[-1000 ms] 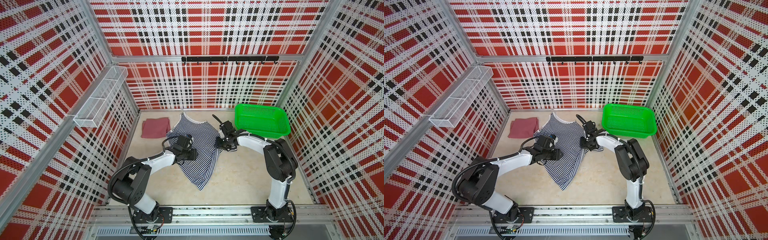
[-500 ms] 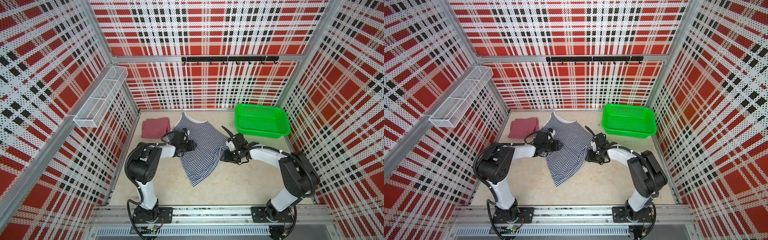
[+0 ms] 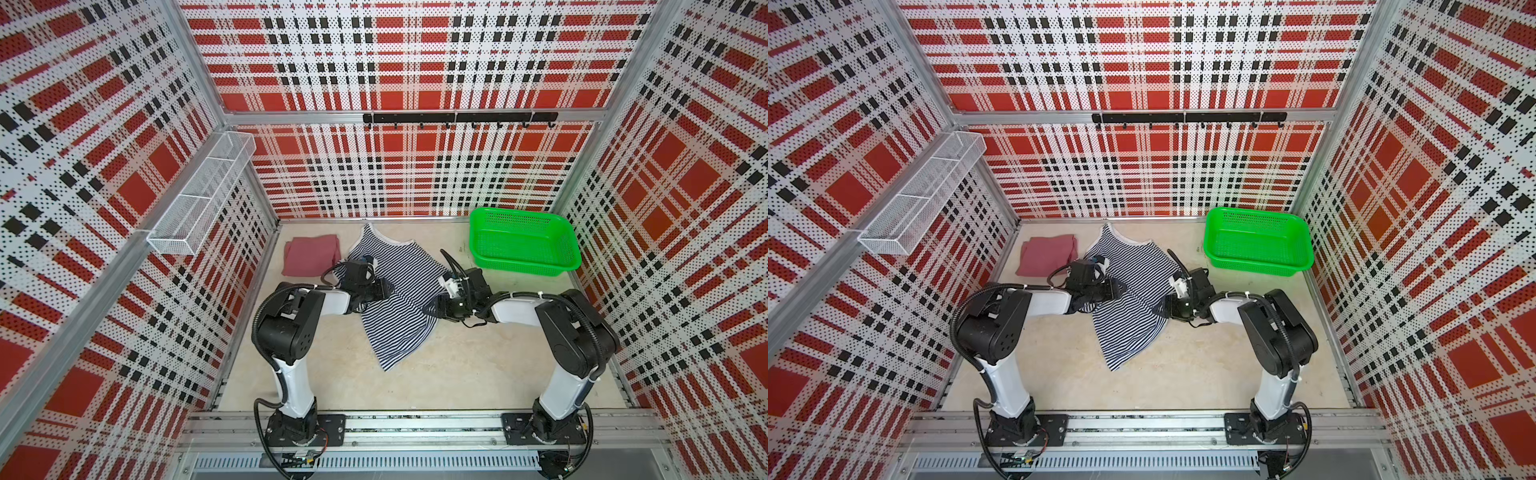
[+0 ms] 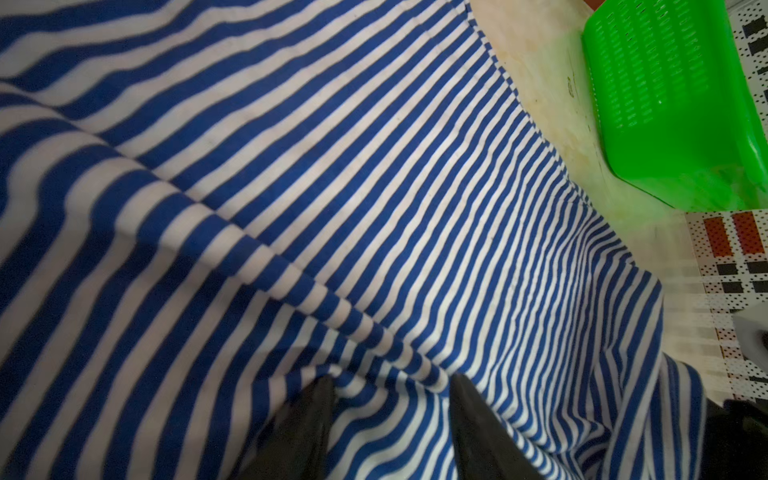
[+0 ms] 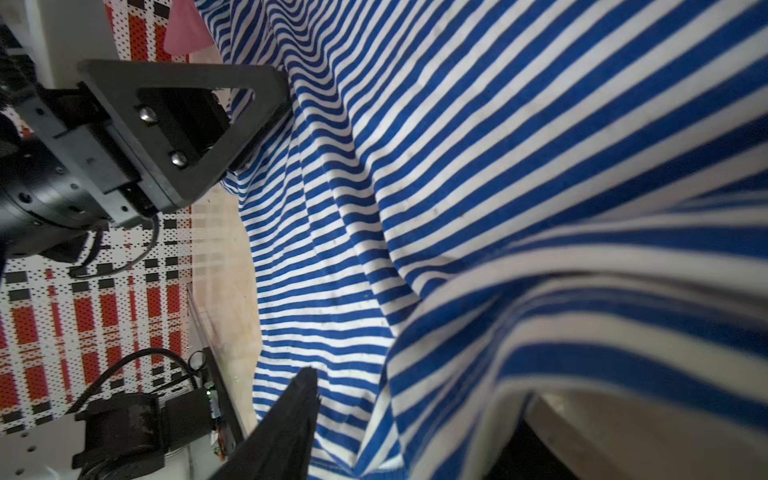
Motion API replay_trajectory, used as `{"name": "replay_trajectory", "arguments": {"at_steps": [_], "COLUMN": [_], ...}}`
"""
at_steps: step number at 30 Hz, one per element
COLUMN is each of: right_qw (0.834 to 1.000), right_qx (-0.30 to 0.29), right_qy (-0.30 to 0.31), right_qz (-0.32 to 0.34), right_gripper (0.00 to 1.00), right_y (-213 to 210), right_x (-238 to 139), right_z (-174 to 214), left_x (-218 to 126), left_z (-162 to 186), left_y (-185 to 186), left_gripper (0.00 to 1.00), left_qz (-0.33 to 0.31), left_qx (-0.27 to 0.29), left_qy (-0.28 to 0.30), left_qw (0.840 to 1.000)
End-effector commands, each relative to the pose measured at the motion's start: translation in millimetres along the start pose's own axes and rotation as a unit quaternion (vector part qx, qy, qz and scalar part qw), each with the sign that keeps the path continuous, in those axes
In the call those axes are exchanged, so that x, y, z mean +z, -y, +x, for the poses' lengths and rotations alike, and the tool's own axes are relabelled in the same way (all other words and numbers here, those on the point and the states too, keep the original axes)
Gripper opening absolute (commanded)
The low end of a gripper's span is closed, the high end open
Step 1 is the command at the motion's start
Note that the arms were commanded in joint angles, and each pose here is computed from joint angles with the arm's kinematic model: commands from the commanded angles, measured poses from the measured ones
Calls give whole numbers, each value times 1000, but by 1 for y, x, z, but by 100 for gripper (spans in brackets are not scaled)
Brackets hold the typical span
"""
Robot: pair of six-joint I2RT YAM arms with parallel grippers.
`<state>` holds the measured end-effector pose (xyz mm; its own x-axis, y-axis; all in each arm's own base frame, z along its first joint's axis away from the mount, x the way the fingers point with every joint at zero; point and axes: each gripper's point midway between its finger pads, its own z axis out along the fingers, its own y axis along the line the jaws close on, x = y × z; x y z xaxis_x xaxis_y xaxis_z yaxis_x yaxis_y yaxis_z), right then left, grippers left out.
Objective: Fold and stack the tank tops
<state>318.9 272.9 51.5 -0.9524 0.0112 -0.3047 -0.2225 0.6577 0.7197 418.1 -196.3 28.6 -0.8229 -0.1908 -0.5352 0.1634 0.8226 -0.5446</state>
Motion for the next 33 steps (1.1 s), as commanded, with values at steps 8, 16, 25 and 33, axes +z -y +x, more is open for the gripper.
{"name": "replay_trajectory", "arguments": {"at_steps": [8, 16, 25, 33], "right_qw": [998, 996, 997, 993], "right_qx": [-36, -23, -4, 6], "right_qy": [13, 28, 43, 92], "right_qz": [-57, -86, -65, -80], "right_gripper": [52, 44, 19, 11], "right_y": [-62, -76, -65, -80], "right_x": [-44, -45, -47, -97], "right_z": [-11, -21, -17, -36], "left_x": [9, 9, 6, 4], "left_z": [70, 73, 75, 81], "left_y": [-60, -62, -65, -76], "left_gripper": [50, 49, 49, 49], "left_qz": [-80, -81, -90, -104], "left_qx": [-65, -69, -69, -77], "left_qy": [-98, -99, -101, -104], "left_qw": [990, 989, 988, 986]}}
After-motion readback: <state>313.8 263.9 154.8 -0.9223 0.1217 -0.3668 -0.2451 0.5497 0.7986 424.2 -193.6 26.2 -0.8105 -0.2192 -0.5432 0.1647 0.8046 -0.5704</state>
